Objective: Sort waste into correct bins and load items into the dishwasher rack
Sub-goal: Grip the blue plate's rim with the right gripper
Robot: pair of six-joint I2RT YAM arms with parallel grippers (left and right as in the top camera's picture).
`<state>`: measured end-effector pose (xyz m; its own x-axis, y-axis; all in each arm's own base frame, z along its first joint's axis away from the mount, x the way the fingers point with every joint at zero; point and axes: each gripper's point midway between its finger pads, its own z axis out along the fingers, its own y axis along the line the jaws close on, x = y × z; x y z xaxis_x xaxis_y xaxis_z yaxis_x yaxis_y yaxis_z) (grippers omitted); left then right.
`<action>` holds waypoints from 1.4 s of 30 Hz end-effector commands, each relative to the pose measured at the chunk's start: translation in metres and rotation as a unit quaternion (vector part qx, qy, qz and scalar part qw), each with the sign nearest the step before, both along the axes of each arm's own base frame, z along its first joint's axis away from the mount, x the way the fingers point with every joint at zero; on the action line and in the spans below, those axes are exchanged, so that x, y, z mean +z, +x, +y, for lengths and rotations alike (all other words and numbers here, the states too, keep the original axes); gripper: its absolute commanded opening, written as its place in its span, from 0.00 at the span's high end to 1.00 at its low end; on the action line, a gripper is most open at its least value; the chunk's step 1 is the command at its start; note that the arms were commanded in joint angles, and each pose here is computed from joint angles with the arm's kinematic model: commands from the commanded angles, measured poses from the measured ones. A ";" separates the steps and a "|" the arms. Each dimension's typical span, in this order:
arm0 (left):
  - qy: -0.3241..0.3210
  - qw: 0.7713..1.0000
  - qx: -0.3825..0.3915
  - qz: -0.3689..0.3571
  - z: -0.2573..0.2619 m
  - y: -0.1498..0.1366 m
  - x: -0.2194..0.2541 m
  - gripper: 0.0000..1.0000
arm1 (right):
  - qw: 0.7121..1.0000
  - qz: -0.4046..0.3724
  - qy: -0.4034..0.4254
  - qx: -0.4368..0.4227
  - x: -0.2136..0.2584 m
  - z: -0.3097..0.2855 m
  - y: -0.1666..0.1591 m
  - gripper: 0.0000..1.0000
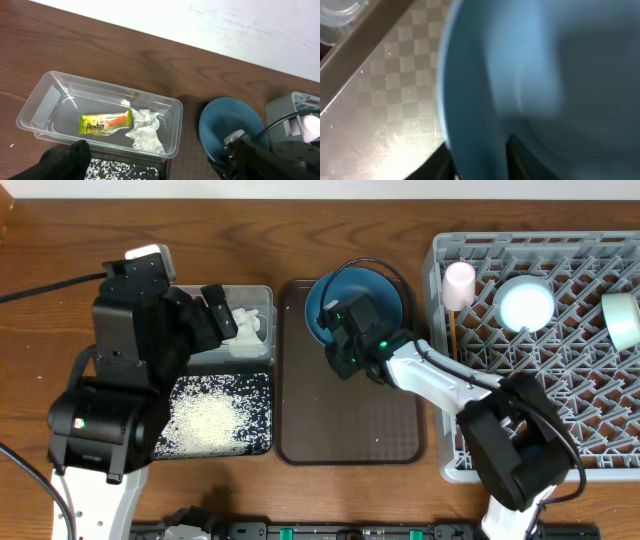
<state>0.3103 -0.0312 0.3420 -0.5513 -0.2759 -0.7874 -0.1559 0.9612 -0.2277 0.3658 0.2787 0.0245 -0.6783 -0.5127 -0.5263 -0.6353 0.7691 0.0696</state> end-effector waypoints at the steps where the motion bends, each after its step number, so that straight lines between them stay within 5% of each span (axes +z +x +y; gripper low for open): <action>1: 0.008 1.000 0.004 -0.006 0.003 0.001 0.006 0.06 | 1.000 0.001 -0.016 0.008 -0.006 0.000 -0.004 0.76; 8: 0.008 1.000 0.004 -0.006 0.003 0.001 0.006 0.06 | 1.000 0.008 -0.021 0.008 -0.008 -0.002 -0.007 0.79; 13: 0.008 1.000 0.004 -0.006 0.003 0.001 0.006 0.06 | 1.000 0.010 -0.020 0.007 -0.008 -0.002 -0.008 0.99; 34: 0.008 1.000 0.004 -0.006 0.003 0.001 0.006 0.06 | 0.998 0.057 -0.039 0.000 0.014 -0.020 -0.039 0.99; 42: 0.008 1.000 0.004 -0.006 0.003 0.001 0.006 0.06 | 0.997 0.075 0.015 0.027 0.068 -0.018 -0.069 0.99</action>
<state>0.3103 -0.0312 0.3419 -0.5516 -0.2755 -0.7873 -0.1557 0.9613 -0.2273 0.3102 0.2545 0.0651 -0.7101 -0.5807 -0.3983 -0.6635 0.7411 0.1025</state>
